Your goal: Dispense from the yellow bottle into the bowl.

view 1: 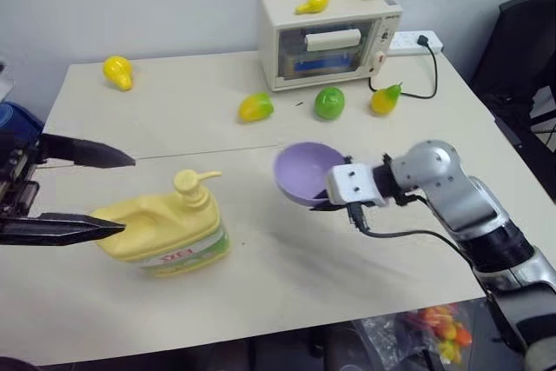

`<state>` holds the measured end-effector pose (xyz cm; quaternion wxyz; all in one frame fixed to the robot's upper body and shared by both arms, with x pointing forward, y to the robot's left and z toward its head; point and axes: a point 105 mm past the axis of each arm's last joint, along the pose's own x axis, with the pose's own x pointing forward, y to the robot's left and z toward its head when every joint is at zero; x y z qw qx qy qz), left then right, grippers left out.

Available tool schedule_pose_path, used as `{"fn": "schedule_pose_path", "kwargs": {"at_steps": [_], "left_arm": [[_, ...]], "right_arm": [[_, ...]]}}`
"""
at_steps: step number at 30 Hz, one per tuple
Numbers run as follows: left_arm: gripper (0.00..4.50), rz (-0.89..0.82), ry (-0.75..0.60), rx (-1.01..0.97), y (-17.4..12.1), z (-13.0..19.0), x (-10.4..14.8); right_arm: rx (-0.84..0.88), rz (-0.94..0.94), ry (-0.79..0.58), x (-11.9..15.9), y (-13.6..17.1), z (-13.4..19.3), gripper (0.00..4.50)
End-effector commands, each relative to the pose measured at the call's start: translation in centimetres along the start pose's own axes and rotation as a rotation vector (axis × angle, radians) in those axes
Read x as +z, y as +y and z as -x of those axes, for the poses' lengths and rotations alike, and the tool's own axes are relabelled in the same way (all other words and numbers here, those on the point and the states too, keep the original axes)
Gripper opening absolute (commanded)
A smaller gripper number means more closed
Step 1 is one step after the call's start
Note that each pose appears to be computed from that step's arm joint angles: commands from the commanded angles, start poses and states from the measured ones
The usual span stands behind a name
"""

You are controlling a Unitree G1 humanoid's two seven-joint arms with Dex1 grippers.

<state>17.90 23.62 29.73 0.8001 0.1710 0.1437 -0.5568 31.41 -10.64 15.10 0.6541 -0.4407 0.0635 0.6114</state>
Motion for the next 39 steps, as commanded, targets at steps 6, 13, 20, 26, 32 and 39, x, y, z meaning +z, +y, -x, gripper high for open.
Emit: {"fn": "schedule_pose_path", "kwargs": {"at_steps": [6,13,20,26,32,39], "left_arm": [[4.48,-0.03,0.022,0.155,-1.4,2.2,-1.1],[4.5,-0.03,-0.005,0.166,-1.0,2.2,-0.9],[4.5,-0.03,-0.004,0.173,-0.1,2.5,-1.1],[4.5,0.079,0.01,0.262,0.8,5.4,-3.4],[4.5,0.112,-0.011,0.337,0.6,7.8,-4.0],[4.5,0.122,-0.03,0.364,1.0,8.2,-4.3]], "right_arm": [[-0.211,-0.052,0.035,-4.5,-1.1,0.3,0.0],[-0.244,-0.093,0.055,-6.8,-0.8,-0.5,1.76],[-0.294,-0.101,0.049,-6.1,-1.1,2.4,4.15],[-0.229,-0.356,-0.102,-3.0,0.8,10.7,4.45],[-0.232,-0.629,-0.127,-3.0,2.5,18.8,4.45],[-0.284,-0.666,-0.155,-2.9,2.5,21.7,4.45]]}}
